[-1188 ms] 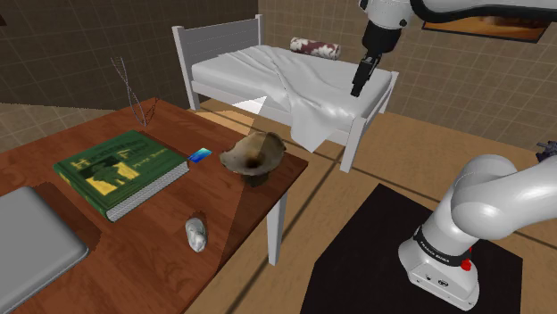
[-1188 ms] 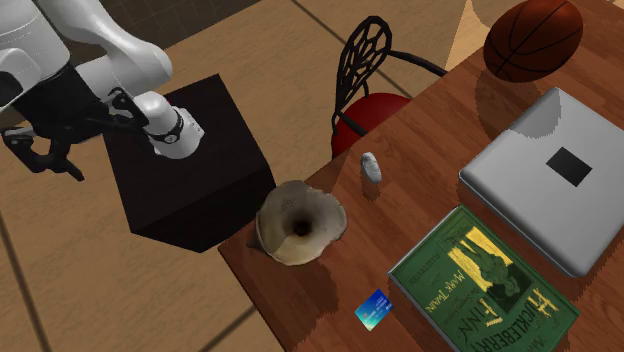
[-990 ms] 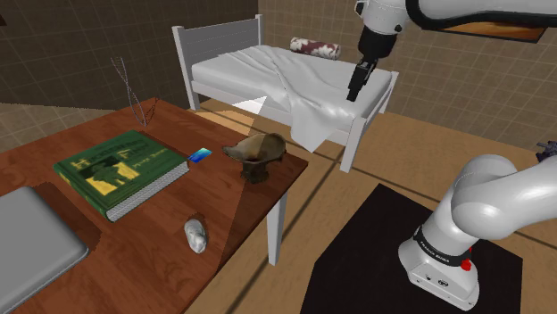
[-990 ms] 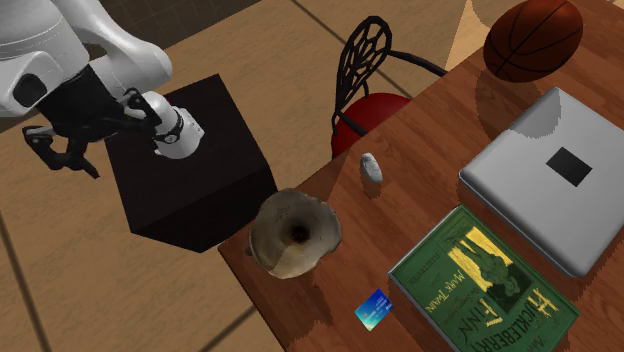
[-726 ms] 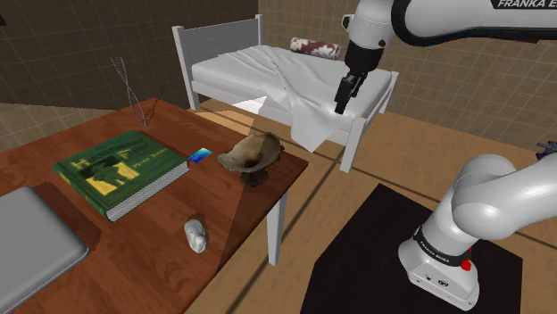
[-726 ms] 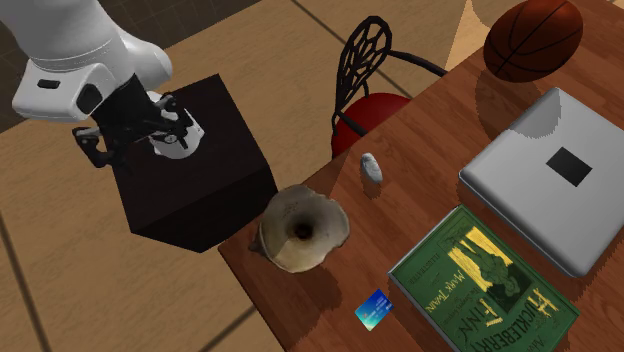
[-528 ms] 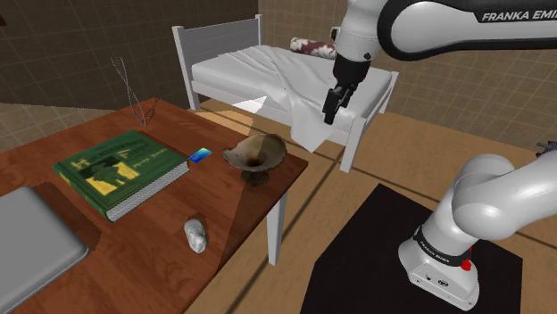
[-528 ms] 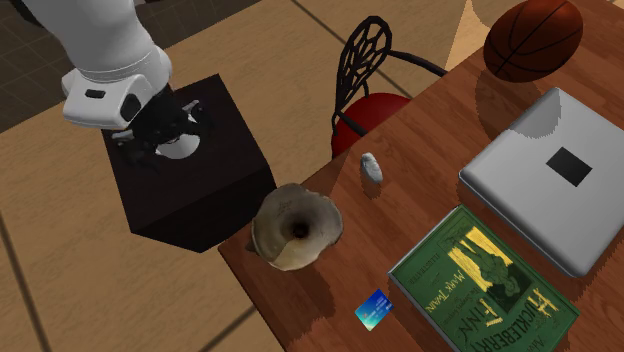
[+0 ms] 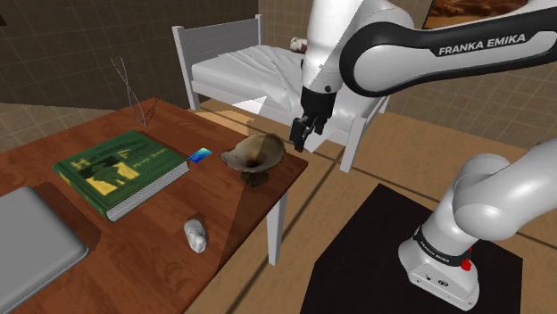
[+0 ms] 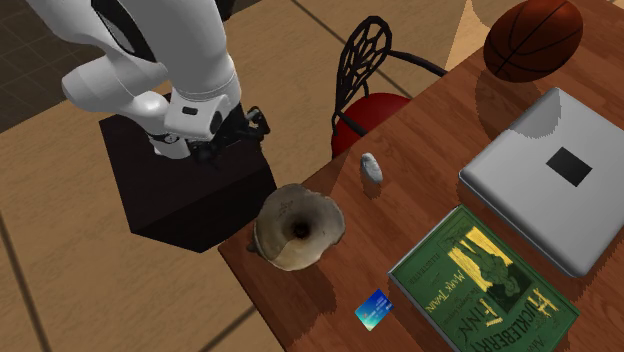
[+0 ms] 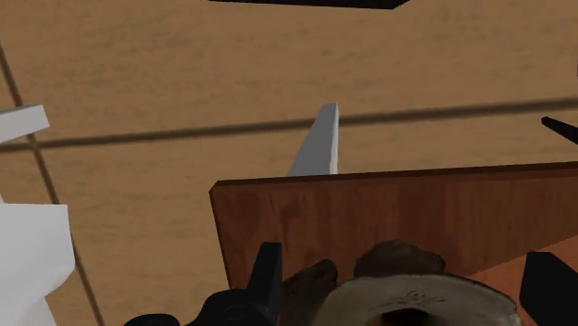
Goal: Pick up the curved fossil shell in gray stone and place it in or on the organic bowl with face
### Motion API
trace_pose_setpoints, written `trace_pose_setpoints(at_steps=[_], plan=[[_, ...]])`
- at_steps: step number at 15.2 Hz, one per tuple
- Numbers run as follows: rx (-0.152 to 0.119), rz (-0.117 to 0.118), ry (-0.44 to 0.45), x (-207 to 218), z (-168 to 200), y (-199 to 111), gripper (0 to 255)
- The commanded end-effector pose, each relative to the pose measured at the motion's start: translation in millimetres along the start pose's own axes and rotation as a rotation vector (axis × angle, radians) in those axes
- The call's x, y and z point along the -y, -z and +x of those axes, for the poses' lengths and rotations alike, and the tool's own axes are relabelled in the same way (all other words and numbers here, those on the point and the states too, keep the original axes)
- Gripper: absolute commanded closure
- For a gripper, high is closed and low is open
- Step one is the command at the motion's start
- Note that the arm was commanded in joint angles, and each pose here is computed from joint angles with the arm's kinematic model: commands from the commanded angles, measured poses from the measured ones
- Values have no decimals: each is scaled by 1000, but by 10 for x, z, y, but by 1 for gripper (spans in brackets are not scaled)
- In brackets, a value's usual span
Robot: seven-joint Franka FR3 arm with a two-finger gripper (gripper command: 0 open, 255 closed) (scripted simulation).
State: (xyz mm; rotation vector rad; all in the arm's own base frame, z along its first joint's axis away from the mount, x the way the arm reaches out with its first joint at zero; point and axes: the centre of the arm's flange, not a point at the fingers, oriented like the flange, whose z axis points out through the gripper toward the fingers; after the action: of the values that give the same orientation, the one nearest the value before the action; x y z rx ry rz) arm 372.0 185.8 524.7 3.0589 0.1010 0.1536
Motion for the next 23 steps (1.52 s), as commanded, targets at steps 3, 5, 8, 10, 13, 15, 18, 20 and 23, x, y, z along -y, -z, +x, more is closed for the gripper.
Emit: trace_pose_setpoints(at_steps=[3, 5, 8, 10, 13, 15, 18, 20, 23], plan=[[17, 22, -40, 440, 127, -225, 0], [25, 32, -59, 656, 197, -337, 0], [38, 48, -88, 979, 308, -501, 0], [46, 59, -107, 1193, 386, -609, 0], [58, 74, -135, 1515, 509, -768, 0], [67, 85, -154, 1729, 595, -871, 0], [79, 100, -183, 2048, 730, -1024, 0], [87, 111, -202, 2260, 824, -1125, 0], [100, 127, -230, 2577, 971, -1272, 0]])
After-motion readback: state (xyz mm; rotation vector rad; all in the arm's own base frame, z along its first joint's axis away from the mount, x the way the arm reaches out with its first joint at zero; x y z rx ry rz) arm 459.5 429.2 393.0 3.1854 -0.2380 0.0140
